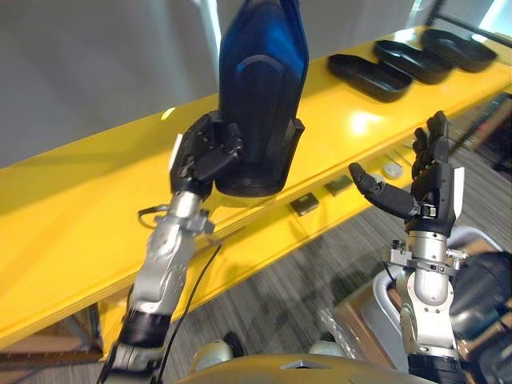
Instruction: Walk over and take three plastic housings, then place them on the shelf
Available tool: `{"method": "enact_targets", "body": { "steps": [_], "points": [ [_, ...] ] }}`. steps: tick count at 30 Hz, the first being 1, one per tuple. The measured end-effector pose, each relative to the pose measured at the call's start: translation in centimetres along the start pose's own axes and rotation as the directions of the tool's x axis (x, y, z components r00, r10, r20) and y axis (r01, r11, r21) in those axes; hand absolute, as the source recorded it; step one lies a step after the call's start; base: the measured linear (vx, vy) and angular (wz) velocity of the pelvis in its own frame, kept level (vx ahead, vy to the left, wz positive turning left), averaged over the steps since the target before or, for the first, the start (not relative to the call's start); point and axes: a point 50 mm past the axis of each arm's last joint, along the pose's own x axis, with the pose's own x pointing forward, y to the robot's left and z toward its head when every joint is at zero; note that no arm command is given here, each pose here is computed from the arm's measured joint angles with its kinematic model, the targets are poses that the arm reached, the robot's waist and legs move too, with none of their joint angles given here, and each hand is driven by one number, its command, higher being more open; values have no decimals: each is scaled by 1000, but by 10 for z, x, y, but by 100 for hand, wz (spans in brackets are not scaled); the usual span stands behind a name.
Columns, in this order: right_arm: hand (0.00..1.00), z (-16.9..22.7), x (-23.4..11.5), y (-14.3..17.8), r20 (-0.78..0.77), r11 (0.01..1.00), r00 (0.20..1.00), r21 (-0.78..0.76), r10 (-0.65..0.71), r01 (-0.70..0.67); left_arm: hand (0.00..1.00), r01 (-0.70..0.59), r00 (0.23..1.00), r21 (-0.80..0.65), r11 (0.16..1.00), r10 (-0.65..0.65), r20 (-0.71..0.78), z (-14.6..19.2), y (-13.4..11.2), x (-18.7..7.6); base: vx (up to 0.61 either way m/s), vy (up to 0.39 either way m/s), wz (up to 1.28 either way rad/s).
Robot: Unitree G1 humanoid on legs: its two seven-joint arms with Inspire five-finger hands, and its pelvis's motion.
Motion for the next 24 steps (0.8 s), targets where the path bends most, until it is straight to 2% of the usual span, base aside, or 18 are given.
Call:
{"method": "enact_targets", "body": {
  "steps": [1,4,7,12,17,24],
  "points": [
    [100,0,-6,-2,-12,1000,1000,-7,7,-7,0,-104,993,13,994,104,-47,-10,8,12,-45,-37,-49],
    [100,6,-15,-4,-11,1000,1000,-12,17,-17,0,-296,947,46,954,299,-114,-25,26,21,-30,-49,-45],
    [100,10,-18,0,-6,999,999,-5,48,-48,0,-418,897,59,907,422,-131,-28,31,28,4,-56,-22],
    [100,7,-21,16,-38,993,992,3,122,-122,0,-532,843,31,846,532,-77,-9,23,54,-20,-22,-2],
    [100,6,-24,32,-47,985,984,10,173,-173,0,-683,730,-18,730,682,-32,15,32,72,-48,-8,2],
    [100,6,-25,37,-51,982,981,24,189,-188,0,-749,646,65,659,749,-149,-2,45,69,-55,-16,4]
  ]
}}
